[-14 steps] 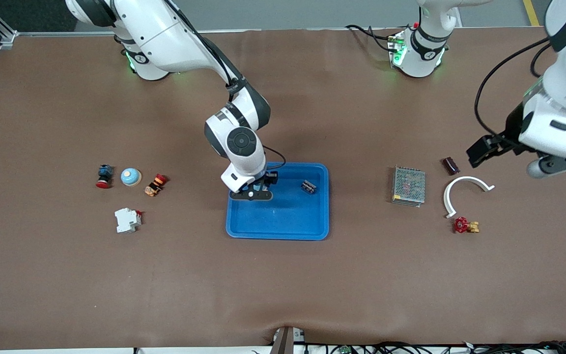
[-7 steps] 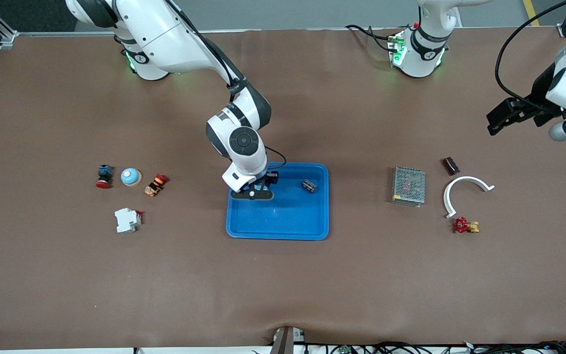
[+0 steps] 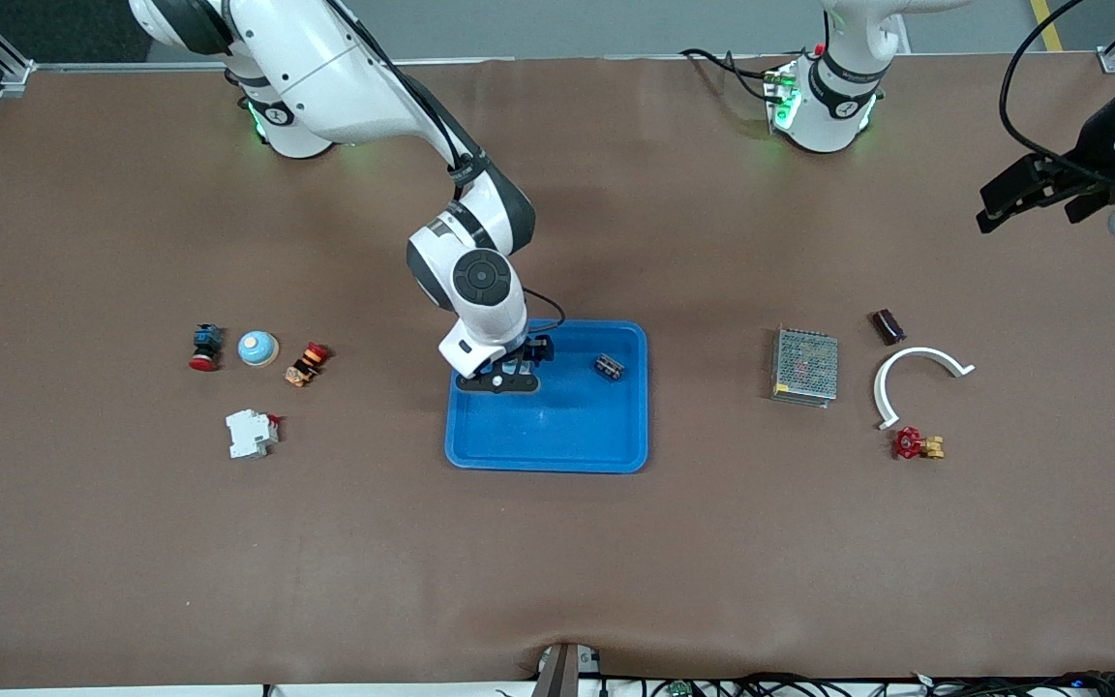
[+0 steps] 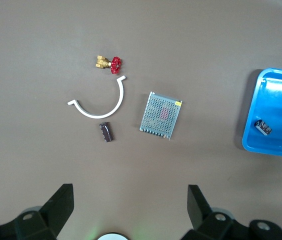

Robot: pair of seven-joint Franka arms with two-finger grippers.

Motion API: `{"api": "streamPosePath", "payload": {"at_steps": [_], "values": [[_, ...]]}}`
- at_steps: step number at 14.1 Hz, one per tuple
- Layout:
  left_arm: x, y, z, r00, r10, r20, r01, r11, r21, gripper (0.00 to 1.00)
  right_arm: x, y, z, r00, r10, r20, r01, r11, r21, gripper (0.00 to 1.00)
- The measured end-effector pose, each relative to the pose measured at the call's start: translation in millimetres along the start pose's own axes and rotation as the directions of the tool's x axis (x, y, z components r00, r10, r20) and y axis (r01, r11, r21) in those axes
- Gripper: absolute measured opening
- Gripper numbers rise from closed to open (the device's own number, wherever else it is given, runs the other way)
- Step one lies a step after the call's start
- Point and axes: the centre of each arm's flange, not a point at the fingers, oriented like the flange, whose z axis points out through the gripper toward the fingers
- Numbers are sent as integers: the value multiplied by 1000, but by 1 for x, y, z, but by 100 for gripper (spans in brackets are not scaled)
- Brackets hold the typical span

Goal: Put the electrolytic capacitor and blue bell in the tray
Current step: 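Raise the right gripper from the tray while the left gripper withdraws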

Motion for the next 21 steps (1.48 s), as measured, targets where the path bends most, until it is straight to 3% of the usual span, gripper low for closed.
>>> {"api": "streamPosePath", "payload": {"at_steps": [3, 10, 15, 21], "values": [[-14, 8, -8, 1000, 18, -14, -18, 1000, 2, 100, 3, -1, -21, 1000, 1, 4, -1, 1000, -7, 100], [-18, 9, -8, 1000, 21, -11, -20, 1000, 5, 100, -3, 40, -195, 999, -47, 28, 48, 998, -41, 100], [-19, 10, -7, 1000, 11, -4, -11, 1000, 11, 100, 28, 165, -254, 979, -187, 82, 191, 981, -43, 100], [-21, 18, -7, 1000, 1, -6, 0, 1000, 26, 100, 35, 311, -248, 936, -323, 138, 326, 945, -2, 100]]}}
